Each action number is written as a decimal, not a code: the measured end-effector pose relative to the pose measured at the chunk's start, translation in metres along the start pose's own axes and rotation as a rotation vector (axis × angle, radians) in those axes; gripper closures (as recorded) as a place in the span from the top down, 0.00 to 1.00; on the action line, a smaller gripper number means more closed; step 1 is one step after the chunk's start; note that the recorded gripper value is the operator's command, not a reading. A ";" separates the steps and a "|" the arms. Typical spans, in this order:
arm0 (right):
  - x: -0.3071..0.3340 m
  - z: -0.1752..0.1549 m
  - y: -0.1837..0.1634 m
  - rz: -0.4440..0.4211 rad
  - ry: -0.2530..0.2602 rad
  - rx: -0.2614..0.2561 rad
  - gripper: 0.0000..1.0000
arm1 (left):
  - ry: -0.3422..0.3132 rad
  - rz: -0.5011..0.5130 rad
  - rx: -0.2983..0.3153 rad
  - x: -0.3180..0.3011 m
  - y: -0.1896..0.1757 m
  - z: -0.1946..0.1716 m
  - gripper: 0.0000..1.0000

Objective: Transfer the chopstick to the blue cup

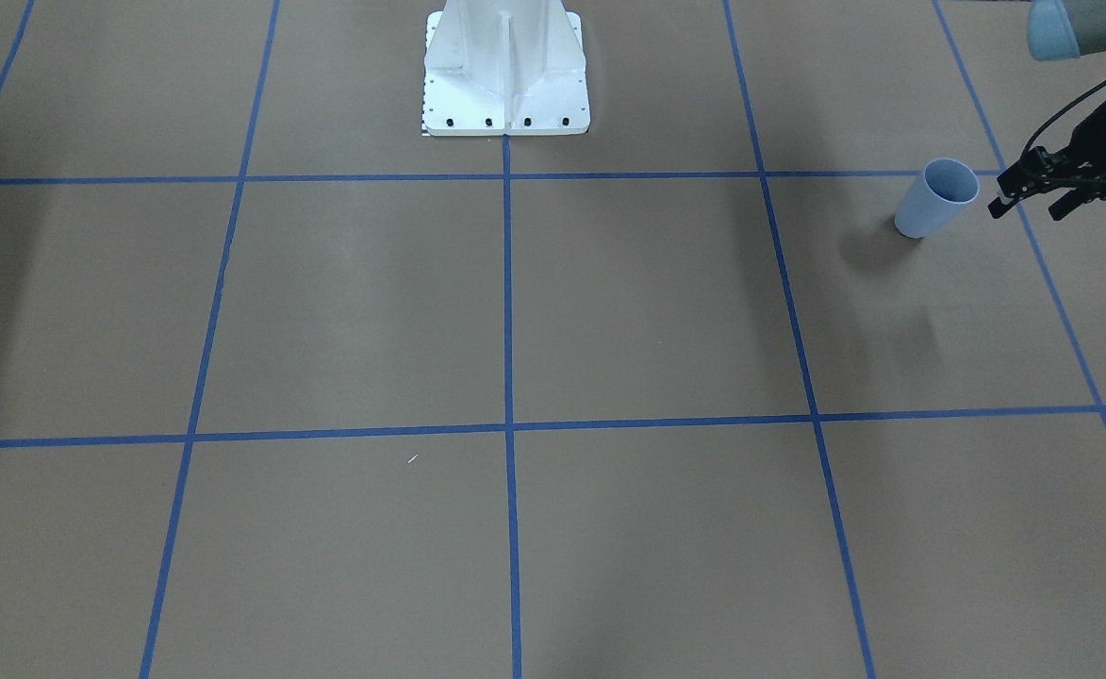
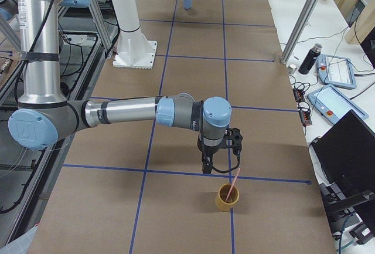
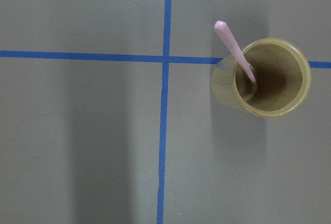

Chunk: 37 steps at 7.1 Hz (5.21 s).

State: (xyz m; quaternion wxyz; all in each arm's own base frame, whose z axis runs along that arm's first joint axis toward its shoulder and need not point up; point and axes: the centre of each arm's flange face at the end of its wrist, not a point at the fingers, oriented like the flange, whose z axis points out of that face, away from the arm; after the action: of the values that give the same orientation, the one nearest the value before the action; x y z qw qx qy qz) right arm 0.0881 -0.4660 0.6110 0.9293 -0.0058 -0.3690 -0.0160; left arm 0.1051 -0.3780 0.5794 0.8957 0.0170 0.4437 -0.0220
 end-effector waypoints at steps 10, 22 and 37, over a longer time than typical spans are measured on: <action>-0.005 0.000 -0.001 0.059 -0.056 0.005 1.00 | 0.012 0.031 -0.152 -0.004 0.051 0.040 0.74; -0.018 -0.013 -0.001 0.032 -0.054 0.028 1.00 | 0.042 -0.167 -0.160 0.250 -0.105 -0.013 0.00; -0.025 -0.019 -0.002 0.017 -0.050 0.038 1.00 | -0.001 -0.308 -0.169 0.612 -0.160 0.109 0.13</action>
State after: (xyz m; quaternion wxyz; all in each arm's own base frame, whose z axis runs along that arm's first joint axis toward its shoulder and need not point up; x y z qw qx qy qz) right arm 0.0830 -0.4680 0.5801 0.9198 0.0081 -0.3922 -0.0009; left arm 0.5537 -0.5582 0.1569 0.8803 -0.1266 0.4407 -0.1216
